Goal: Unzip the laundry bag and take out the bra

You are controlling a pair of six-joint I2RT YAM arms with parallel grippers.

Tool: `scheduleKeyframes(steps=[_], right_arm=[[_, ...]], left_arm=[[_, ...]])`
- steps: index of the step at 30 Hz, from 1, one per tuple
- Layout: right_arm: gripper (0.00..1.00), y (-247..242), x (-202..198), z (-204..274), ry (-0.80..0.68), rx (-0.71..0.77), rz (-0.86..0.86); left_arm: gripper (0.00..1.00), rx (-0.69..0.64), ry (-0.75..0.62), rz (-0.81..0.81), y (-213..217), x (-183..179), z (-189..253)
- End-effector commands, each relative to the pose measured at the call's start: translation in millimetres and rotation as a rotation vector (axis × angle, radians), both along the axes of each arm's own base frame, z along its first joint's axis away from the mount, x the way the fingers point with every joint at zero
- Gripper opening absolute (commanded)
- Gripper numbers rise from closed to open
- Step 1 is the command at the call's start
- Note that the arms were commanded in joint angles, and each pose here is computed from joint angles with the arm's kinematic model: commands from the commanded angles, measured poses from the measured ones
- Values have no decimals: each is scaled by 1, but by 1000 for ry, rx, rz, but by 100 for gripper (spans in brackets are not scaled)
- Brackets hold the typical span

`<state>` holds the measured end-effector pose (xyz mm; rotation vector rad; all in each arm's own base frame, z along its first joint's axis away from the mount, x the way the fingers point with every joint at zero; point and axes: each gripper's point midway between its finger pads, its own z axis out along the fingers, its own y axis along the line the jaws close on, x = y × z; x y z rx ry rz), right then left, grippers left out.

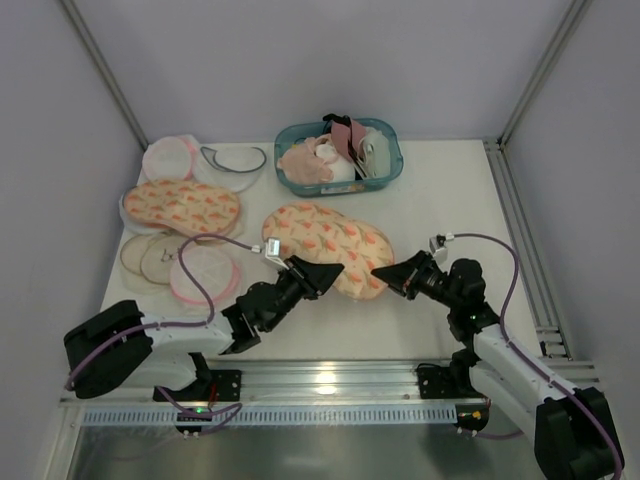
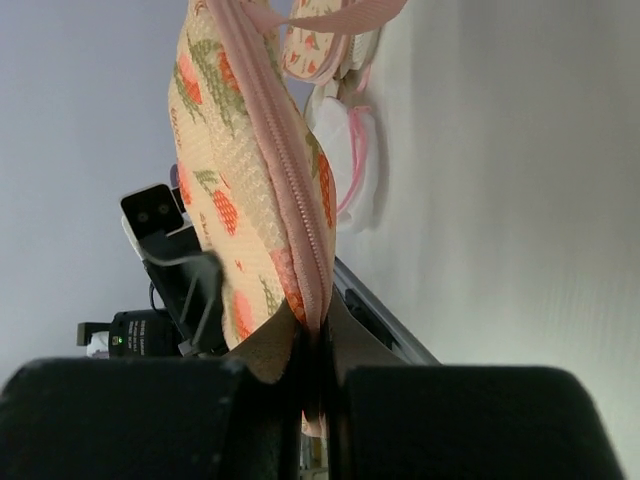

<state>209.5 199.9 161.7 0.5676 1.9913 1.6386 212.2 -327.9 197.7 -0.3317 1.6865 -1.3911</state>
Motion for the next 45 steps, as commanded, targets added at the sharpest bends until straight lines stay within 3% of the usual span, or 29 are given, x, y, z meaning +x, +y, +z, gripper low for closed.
scheduleKeyframes(steps=[1, 2, 3, 4, 5, 7, 11, 14, 15, 17, 25, 31, 38, 45], right_arm=[[4, 7, 2, 29, -131, -18, 48], [4, 6, 3, 27, -126, -35, 48], [14, 5, 2, 28, -141, -54, 50], [63, 3, 6, 32, -195, -102, 39], [78, 0, 5, 21, -158, -156, 31], [99, -14, 10, 15, -190, -292, -25], [99, -39, 12, 0, -199, -497, -86], [99, -44, 9, -12, -216, -572, -65], [99, -45, 8, -14, -222, -589, -64], [100, -41, 4, -13, -272, -604, -39], [99, -15, -17, -10, -431, -589, 94], [90, 16, -36, -16, -507, -559, 228], [78, 36, -39, -9, -596, -515, 253], [73, 54, -35, -13, -625, -553, 272]], left_arm=[[13, -56, -47, 14, 8, -2, 24], [2, -49, -43, 22, 9, -2, 23], [0, -41, -38, 25, 11, -2, 22], [0, -44, -41, 34, 13, -2, 25], [0, -33, -37, 40, 15, -1, 23], [0, -43, -28, 61, 19, 1, 25], [0, -53, 40, 155, 34, 10, 16], [0, -70, 115, 222, 40, 18, 15], [0, 21, 182, 280, 49, 22, -8], [0, 15, 227, 312, 49, 26, -2], [0, 78, 371, 337, 47, 30, -15], [0, 61, 482, 299, 29, 40, -28], [0, 70, 558, 263, 16, 42, -45], [0, 26, 609, 220, -1, 43, -57]])
